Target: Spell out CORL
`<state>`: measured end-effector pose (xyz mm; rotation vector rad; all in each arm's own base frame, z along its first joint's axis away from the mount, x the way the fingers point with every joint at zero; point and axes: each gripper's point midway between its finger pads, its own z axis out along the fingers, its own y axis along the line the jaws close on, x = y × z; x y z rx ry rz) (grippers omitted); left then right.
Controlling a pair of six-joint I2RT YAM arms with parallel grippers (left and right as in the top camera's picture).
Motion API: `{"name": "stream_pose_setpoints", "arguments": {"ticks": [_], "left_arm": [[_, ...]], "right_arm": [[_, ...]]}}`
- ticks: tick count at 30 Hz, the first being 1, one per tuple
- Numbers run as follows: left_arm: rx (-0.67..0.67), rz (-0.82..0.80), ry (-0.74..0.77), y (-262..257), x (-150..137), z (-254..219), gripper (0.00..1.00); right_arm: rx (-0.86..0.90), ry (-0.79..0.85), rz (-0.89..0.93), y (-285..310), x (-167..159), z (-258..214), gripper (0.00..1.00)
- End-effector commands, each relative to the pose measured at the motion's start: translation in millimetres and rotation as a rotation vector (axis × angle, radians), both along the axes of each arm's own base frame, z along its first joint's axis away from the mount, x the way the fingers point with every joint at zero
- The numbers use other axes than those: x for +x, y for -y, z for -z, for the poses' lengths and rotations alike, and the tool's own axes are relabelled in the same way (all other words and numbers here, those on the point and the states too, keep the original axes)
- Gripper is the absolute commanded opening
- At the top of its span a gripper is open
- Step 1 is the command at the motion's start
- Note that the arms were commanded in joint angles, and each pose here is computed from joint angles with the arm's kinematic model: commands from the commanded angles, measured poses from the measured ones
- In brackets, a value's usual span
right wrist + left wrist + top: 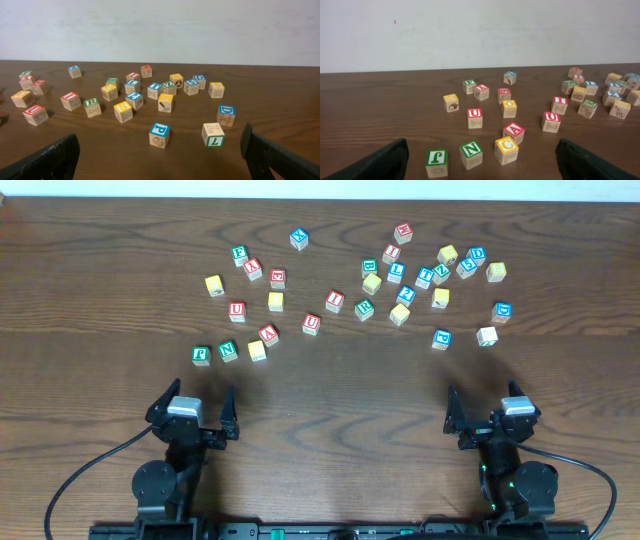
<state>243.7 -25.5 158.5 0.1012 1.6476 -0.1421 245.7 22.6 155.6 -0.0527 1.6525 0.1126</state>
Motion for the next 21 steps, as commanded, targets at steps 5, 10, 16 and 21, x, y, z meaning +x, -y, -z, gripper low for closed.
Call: {"name": "stream_pose_setpoints", "arguments": {"ticks": [5,10,16,21], "left_arm": [[-0.046,0.013,-0.021,2.5,-2.6,-6.4,0.98],[-0.076,-0.005,-0.062,0.0,2.3,-54.8,0.98],[-0.080,0.021,-0.346,5.2,50.3,-120.1,0.98],[-0.102,0.045,-0.622,10.5,98.9,-147.2,0.98]], "right_arm": [[0.010,0.002,-0.002,0.1,-0.3,-0.2,0.99],[0.010,0.001,-0.002,0.1,-0.3,-0.1,0.99],[0.010,0.001,-0.002,0.1,-0.3,-0.1,0.99],[0.011,0.001,-0.002,0.1,-0.3,-0.1,0.99]]}}
